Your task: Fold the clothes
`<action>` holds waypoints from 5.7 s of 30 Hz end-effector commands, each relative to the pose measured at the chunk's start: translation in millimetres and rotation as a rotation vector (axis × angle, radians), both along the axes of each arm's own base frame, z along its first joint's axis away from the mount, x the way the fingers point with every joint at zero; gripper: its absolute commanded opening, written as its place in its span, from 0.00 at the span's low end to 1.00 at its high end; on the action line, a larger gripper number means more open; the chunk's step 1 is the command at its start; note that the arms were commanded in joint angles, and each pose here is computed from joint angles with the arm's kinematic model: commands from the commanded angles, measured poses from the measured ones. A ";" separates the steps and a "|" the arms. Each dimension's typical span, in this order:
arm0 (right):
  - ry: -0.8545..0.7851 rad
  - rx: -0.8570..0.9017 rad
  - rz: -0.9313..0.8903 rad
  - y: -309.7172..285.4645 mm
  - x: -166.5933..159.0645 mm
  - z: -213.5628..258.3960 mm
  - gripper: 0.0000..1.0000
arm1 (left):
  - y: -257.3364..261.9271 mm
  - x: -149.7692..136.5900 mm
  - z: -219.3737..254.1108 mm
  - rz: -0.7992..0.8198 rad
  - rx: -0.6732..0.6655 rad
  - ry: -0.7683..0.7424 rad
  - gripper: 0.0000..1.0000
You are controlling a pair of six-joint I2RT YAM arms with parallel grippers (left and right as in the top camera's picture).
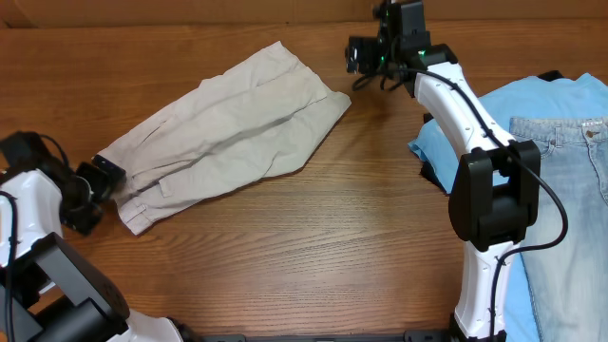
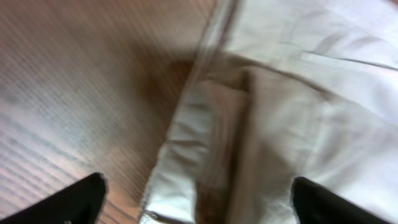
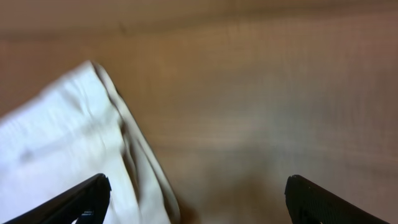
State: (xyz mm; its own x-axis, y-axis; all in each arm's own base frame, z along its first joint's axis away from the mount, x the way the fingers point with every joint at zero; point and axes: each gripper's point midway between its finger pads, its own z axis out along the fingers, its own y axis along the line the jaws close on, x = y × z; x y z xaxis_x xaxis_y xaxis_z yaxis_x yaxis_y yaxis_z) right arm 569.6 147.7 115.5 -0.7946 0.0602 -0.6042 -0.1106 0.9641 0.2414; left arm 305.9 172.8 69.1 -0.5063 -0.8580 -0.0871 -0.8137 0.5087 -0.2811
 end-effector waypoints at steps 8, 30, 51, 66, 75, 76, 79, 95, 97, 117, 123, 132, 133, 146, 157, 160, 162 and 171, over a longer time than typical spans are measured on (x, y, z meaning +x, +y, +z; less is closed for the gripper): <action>0.197 0.000 0.044 -1.9 -47.5 -6.3 0.82 | -77.0 62.3 66.0 -0.557 -0.123 -0.368 0.04; 0.496 0.053 0.095 4.6 -121.4 -74.6 0.72 | -171.5 107.5 -18.3 -1.072 0.421 -0.136 0.04; 0.497 0.054 0.092 4.6 -121.4 -74.6 0.72 | -216.3 154.7 77.1 -1.293 0.182 -0.410 0.15; 0.518 0.051 0.090 3.5 -126.2 -75.7 0.75 | -297.6 186.0 -60.5 -1.466 0.297 -0.284 0.04; 0.527 0.049 0.090 3.0 -128.2 -76.1 0.75 | -208.0 283.9 41.0 -0.874 0.591 -0.414 0.09; 0.526 0.049 0.090 3.0 -128.1 -76.1 0.74 | -204.5 289.4 57.5 -0.870 0.567 -0.447 0.11; 0.528 0.049 0.090 2.9 -128.6 -76.2 0.74 | -188.3 292.8 88.0 -0.848 0.543 -0.469 0.12; 0.401 0.126 0.186 23.6 -104.9 -63.7 1.00 | -321.8 186.6 3.5 -1.660 0.177 -0.376 0.04; 0.412 0.125 0.185 23.1 -107.4 -64.6 1.00 | -320.1 190.6 -15.1 -1.644 0.255 -0.306 0.04; 0.506 0.113 0.176 18.7 -128.1 -70.3 1.00 | -315.2 361.8 87.8 -0.961 0.410 -0.862 0.14; 0.471 0.117 0.179 20.2 -120.3 -68.5 1.00 | -286.4 345.3 156.3 -1.040 0.443 -0.811 0.19; 0.286 0.303 0.276 44.3 -83.3 -36.7 1.00 | -264.1 232.5 105.2 -1.143 0.211 -0.290 0.37; 0.266 0.350 0.306 50.2 -81.4 -29.2 1.00 | -262.1 223.1 99.7 -1.147 0.195 -0.244 0.37; 0.279 0.137 0.213 74.4 -78.6 -83.6 0.95 | -275.4 155.8 143.9 -1.209 0.029 -0.188 0.30; 0.312 0.160 0.136 61.3 -71.8 -98.5 0.97 | -243.6 131.5 227.9 -1.143 0.289 -0.289 0.36; 0.329 0.213 0.148 56.5 -73.6 -89.8 0.90 | -221.5 135.4 219.7 -1.064 0.379 -0.204 0.08; 0.313 0.224 0.132 47.1 -69.5 -78.8 0.91 | -215.7 138.4 205.1 -1.043 0.378 -0.151 0.04; 0.322 0.330 0.162 42.8 -69.7 -64.9 1.00 | -177.9 132.5 109.7 -0.748 0.284 0.194 0.05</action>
